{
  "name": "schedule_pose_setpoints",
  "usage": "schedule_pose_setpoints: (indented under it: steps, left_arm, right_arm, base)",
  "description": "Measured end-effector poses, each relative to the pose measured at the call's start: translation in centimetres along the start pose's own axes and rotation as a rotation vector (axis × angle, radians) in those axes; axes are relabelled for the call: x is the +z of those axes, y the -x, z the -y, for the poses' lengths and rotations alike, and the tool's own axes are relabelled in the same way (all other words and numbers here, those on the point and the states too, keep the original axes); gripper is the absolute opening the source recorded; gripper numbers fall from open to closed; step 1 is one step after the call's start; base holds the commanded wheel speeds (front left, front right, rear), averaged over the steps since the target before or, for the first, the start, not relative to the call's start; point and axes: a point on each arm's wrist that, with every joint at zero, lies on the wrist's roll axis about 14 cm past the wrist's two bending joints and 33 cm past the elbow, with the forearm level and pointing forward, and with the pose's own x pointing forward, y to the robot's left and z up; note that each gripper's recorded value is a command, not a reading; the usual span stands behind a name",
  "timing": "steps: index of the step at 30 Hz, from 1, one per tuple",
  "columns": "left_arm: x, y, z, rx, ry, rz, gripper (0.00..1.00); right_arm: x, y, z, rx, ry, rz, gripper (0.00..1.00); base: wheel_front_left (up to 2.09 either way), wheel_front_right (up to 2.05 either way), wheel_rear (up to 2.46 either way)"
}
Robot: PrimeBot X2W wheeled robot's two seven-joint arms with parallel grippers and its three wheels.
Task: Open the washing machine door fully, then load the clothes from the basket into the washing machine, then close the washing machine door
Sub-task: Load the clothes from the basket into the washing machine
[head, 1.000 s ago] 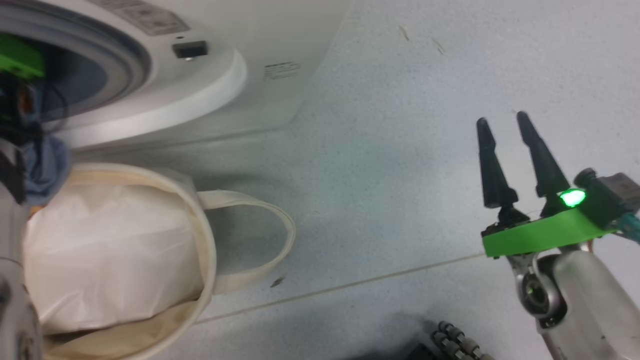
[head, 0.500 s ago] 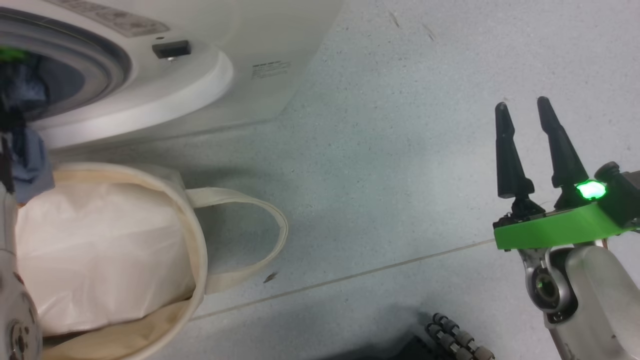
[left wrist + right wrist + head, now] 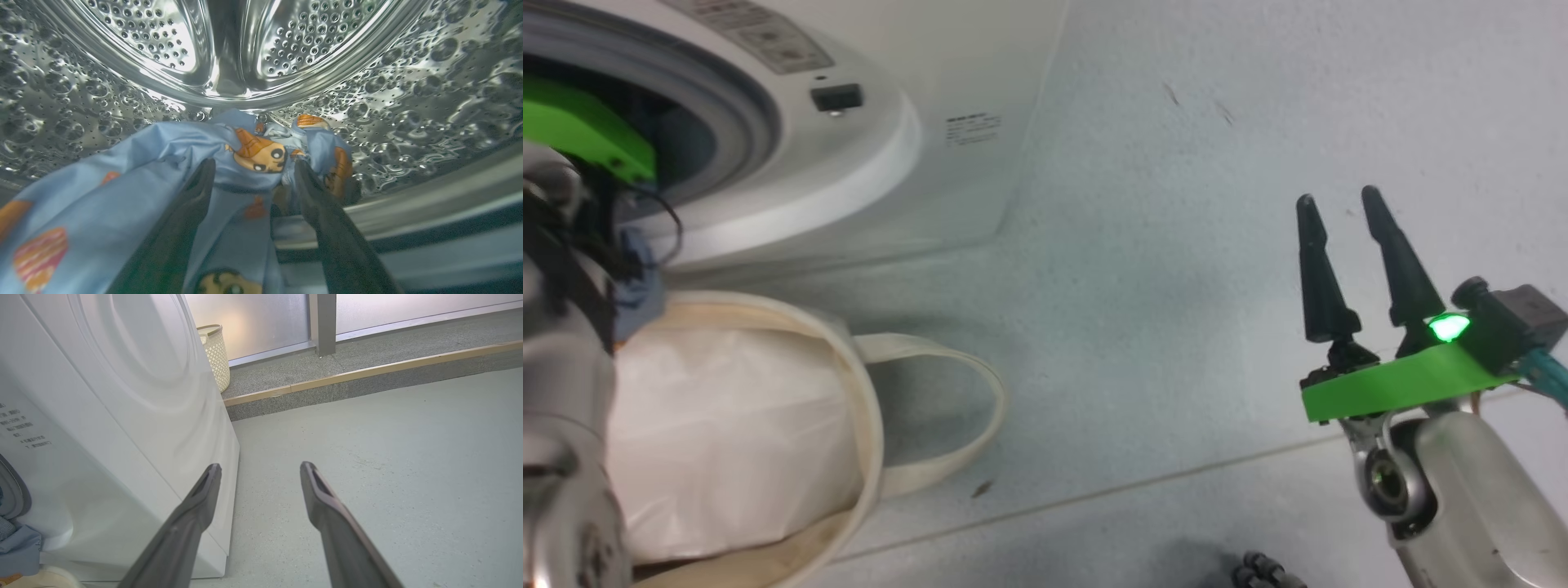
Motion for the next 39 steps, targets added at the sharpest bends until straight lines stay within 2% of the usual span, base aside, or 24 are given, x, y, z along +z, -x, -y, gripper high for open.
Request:
schedule_pose_setpoints:
  steps: [5, 10, 15, 19, 27, 32, 39]
  left_arm:
    - [0.9, 2.6, -0.6, 0.001, 0.002, 0.050, 1.00]
    - [2.4, 6.8, -1.8, 0.024, 0.018, 0.134, 1.00]
    - [2.4, 11.4, -1.8, 0.020, 0.042, 0.166, 1.00]
    - [1.2, 15.4, -3.6, 0.054, 0.037, 0.151, 1.00]
    - [3.0, 21.5, -5.9, 0.101, 0.078, 0.245, 1.00]
    - [3.4, 24.6, -7.0, 0.118, 0.083, 0.290, 1.00]
    - [2.7, 27.4, -7.9, 0.140, 0.074, 0.304, 1.00]
  right_arm:
    - [0.2, -0.3, -2.1, 0.049, -0.035, 0.009, 1.00]
    - [1.5, -0.4, -4.5, 0.109, -0.060, 0.038, 1.00]
    - [2.4, -0.1, -7.0, 0.172, -0.075, 0.053, 1.00]
    - [3.1, 0.5, -8.9, 0.220, -0.080, 0.066, 1.00]
    - [4.8, 1.9, -11.7, 0.291, -0.067, 0.107, 1.00]
    - [6.3, 2.3, -11.5, 0.281, -0.029, 0.152, 1.00]
    - [6.0, 2.7, -9.7, 0.215, -0.010, 0.147, 1.00]
  base:
    - [0.00, 0.00, 0.00]
    - [0.00, 0.00, 0.00]
    - [0.00, 0.00, 0.00]
    - [0.00, 0.00, 0.00]
    - [0.00, 0.00, 0.00]
    - [0.00, 0.00, 0.00]
    - [0.00, 0.00, 0.00]
